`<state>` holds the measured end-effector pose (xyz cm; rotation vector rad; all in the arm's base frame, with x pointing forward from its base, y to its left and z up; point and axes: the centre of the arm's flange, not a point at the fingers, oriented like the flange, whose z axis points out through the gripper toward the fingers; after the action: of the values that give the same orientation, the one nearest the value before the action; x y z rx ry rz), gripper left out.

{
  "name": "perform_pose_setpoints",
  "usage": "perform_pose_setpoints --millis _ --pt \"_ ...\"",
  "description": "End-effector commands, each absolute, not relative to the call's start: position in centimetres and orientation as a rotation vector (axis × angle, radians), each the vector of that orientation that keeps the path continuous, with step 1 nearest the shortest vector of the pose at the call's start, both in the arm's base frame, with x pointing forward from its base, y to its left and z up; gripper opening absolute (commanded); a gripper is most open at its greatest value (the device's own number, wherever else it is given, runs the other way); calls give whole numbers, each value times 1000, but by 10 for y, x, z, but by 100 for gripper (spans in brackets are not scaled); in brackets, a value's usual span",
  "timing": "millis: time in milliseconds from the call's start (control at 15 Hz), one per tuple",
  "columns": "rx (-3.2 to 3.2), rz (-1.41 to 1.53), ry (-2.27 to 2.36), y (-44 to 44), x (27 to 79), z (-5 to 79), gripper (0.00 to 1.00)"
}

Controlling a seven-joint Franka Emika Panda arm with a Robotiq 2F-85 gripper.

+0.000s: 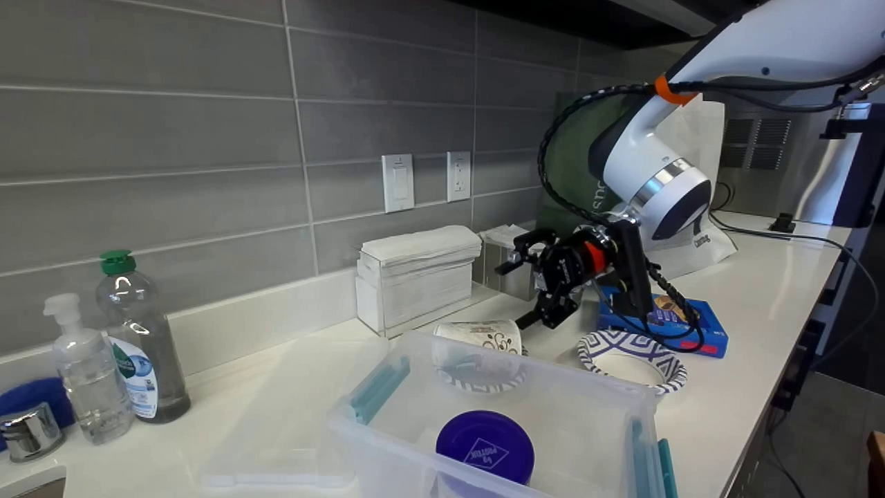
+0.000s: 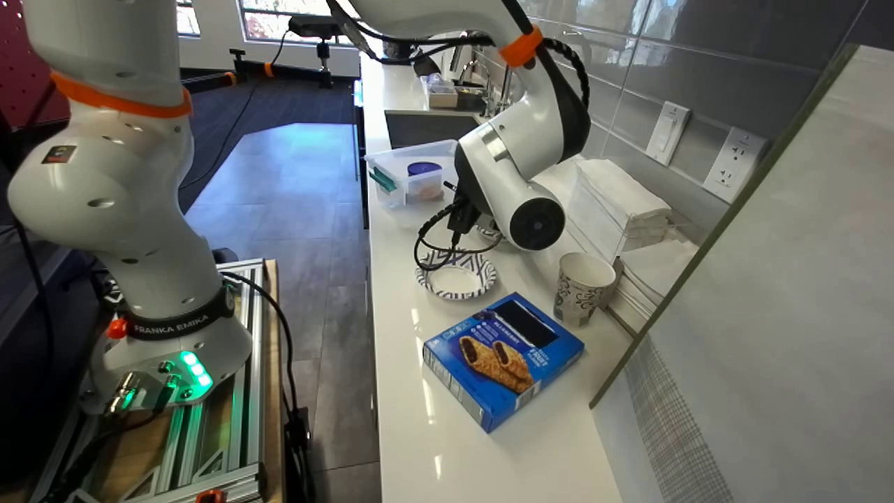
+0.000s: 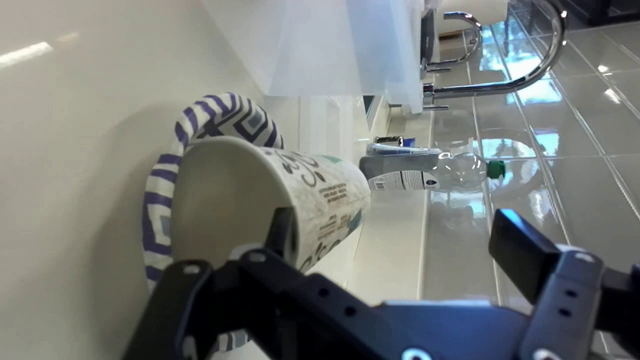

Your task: Put the cup on the plate

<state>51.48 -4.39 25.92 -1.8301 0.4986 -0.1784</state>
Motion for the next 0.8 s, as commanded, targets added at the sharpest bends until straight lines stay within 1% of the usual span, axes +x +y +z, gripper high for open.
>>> perform_pose_setpoints --millis 0,200,733 --pt "-1972 -217 392 -45 505 281 100" --pt "-2090 -235 274 -48 499 296 100" --pt "-2419 -426 33 -73 475 357 100"
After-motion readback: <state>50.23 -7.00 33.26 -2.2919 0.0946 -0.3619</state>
